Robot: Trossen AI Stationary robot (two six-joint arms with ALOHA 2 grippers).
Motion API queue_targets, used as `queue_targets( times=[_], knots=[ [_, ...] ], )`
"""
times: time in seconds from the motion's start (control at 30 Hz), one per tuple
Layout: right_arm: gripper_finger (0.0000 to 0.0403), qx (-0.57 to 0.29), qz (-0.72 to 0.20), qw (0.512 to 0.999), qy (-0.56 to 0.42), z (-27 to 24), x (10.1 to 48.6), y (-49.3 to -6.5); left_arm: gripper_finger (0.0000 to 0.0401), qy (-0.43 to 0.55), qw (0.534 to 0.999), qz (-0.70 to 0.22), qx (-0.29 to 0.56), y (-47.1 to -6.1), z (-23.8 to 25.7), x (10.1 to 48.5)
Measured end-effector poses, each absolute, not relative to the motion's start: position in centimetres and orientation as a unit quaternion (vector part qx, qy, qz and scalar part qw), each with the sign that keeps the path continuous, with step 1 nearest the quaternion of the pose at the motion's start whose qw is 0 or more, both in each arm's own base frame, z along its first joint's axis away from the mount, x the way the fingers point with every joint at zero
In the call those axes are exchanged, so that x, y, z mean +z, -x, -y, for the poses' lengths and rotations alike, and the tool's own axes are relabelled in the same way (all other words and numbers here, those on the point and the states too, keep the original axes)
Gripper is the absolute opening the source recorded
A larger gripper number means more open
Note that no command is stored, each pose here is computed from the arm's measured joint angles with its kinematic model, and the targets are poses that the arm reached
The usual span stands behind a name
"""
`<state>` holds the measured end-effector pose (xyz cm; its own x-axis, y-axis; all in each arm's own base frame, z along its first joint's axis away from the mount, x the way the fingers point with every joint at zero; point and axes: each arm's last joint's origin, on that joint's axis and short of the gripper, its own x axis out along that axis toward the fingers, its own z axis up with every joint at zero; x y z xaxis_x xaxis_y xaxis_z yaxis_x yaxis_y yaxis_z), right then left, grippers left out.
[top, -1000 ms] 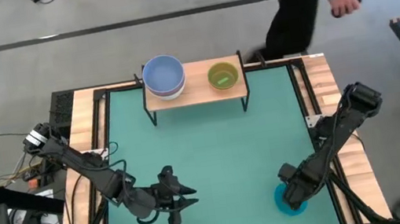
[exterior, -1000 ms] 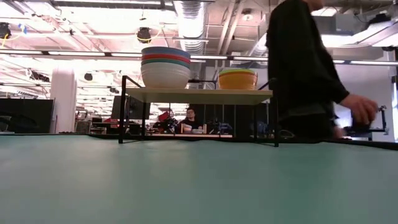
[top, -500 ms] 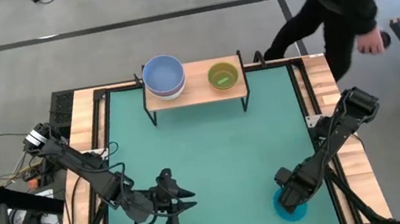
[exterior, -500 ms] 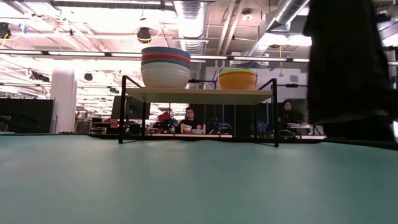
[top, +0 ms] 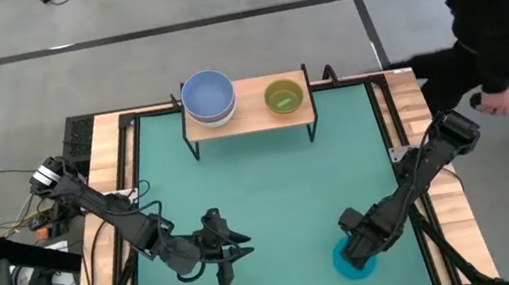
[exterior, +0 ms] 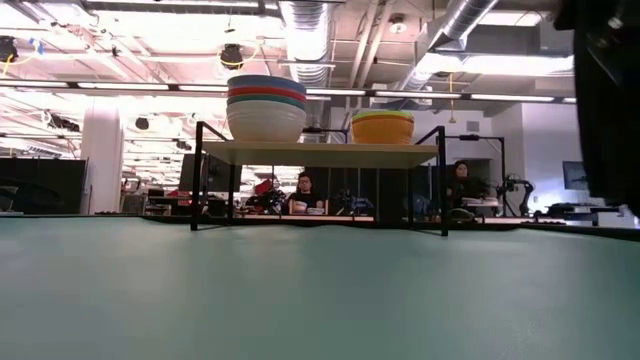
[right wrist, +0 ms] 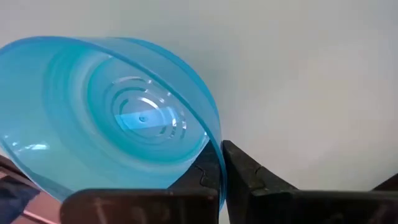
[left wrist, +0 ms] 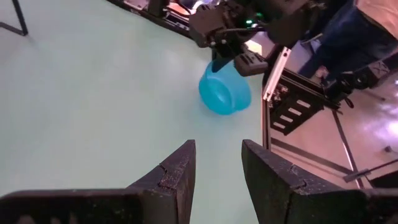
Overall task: Place and stack bowls onto a shelf
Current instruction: Stack the small blue bowl on the small light green bowl on the shelf
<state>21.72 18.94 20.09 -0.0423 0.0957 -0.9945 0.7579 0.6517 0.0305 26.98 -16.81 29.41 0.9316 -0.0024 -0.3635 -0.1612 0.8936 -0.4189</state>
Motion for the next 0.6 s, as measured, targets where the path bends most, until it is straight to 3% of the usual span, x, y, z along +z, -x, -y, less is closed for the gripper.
queue_targets(
  times=[0.17, 0.6],
  knots=[
    [0.0025, -0.265, -0.640, 0.644, -0.323, -18.4, 22.1, -23.4, 0.0114, 0.171, 0.970, -0.171, 0.029, -28.3, 15.5, 29.5],
    [0.0029, -0.275, -0.525, 0.764, -0.254, -13.9, 29.0, -28.1, 0.0114, 0.142, 0.987, -0.073, -0.004, -32.2, 11.2, 31.2]
  ],
)
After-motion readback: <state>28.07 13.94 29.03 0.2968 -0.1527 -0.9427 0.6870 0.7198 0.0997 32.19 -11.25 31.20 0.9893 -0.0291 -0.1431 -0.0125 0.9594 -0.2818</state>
